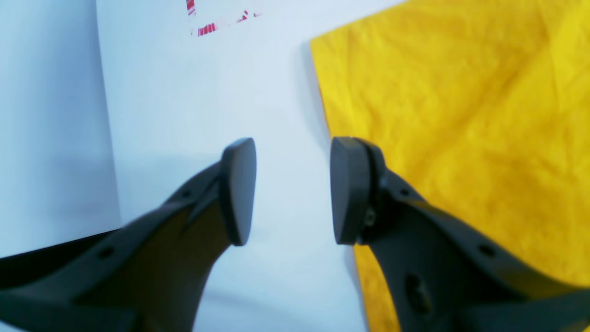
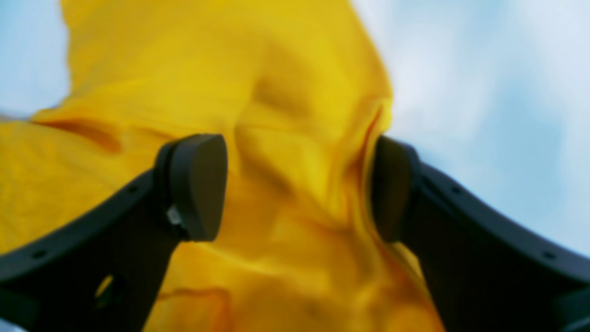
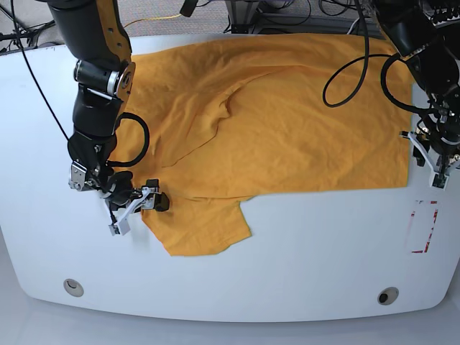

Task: Fold the T-shirt properly
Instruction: 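Slide both grippers along the shirt's side edges and grasp the hem corners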

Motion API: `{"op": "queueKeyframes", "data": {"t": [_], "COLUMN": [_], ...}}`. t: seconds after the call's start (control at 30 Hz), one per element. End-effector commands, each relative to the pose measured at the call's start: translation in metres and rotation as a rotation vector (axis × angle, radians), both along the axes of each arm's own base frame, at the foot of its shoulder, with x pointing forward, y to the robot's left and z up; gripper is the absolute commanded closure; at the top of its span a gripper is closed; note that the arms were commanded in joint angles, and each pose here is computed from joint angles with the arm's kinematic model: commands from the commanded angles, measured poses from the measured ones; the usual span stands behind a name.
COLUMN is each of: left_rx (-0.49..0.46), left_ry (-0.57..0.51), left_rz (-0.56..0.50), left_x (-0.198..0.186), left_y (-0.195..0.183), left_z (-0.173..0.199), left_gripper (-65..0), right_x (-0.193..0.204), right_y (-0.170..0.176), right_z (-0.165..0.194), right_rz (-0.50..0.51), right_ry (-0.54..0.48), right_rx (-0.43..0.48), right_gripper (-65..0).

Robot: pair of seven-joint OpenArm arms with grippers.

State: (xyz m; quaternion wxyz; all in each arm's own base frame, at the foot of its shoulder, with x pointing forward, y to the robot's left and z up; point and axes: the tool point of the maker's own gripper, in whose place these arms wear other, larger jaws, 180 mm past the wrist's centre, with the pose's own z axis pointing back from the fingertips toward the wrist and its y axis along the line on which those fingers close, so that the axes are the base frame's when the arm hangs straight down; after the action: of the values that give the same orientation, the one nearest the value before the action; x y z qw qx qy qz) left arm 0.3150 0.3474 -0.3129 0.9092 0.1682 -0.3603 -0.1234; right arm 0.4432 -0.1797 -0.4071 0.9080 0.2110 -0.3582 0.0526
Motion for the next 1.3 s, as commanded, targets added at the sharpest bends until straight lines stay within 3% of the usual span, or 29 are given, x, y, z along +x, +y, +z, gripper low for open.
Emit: {"op": "queueKeyframes", "data": {"t": [0.0,0.07,0.13,0.23,0.37,0.53,0.83,1.1,1.17,1.27], "left_rx": [0.002,-0.020,-0.063,-0.106,-0.173,-0.247,-0.349,-0.394,-0.404,-0.427], "left_ry": [-0.073,-0.073,-0.085,-0.110,-0.119,-0.112,-0.054,-0.034,-0.046,-0.047], "left_rz": [0.013,0.037,0.101,0.187,0.296,0.299,0.302,0.302,0.299,0.298], "left_x": [0.020,0.023,0.030,0.039,0.046,0.061,0.069,0.072,0.077,0.082], "left_y": [0.009,0.013,0.021,0.030,0.040,0.036,0.023,0.015,0.013,0.009], "left_z": [0.022,0.018,0.014,0.012,0.002,-0.019,-0.059,-0.073,-0.071,-0.076], "left_gripper": [-27.1,-31.1,-39.2,-45.6,-47.9,-47.9,-47.6,-46.9,-44.2,-31.1], "right_x": [0.014,0.014,0.016,0.016,0.016,0.017,0.018,0.017,0.018,0.018], "right_y": [-0.003,-0.003,-0.003,0.001,0.001,0.001,-0.001,-0.012,-0.012,-0.013], "right_z": [0.015,0.015,0.017,0.017,0.017,0.018,0.020,0.021,0.021,0.021], "right_rz": [-0.012,-0.014,-0.018,-0.016,-0.014,-0.013,-0.014,-0.024,-0.024,-0.025], "right_ry": [-0.054,-0.057,-0.069,-0.073,-0.072,-0.072,-0.074,-0.076,-0.077,-0.077], "right_rx": [-0.004,-0.001,0.003,0.008,0.006,0.005,0.001,-0.014,-0.015,-0.016], "right_gripper": [-43.1,-40.0,-32.8,-23.5,-13.0,-3.5,-2.4,-2.2,-2.2,-1.7]}}
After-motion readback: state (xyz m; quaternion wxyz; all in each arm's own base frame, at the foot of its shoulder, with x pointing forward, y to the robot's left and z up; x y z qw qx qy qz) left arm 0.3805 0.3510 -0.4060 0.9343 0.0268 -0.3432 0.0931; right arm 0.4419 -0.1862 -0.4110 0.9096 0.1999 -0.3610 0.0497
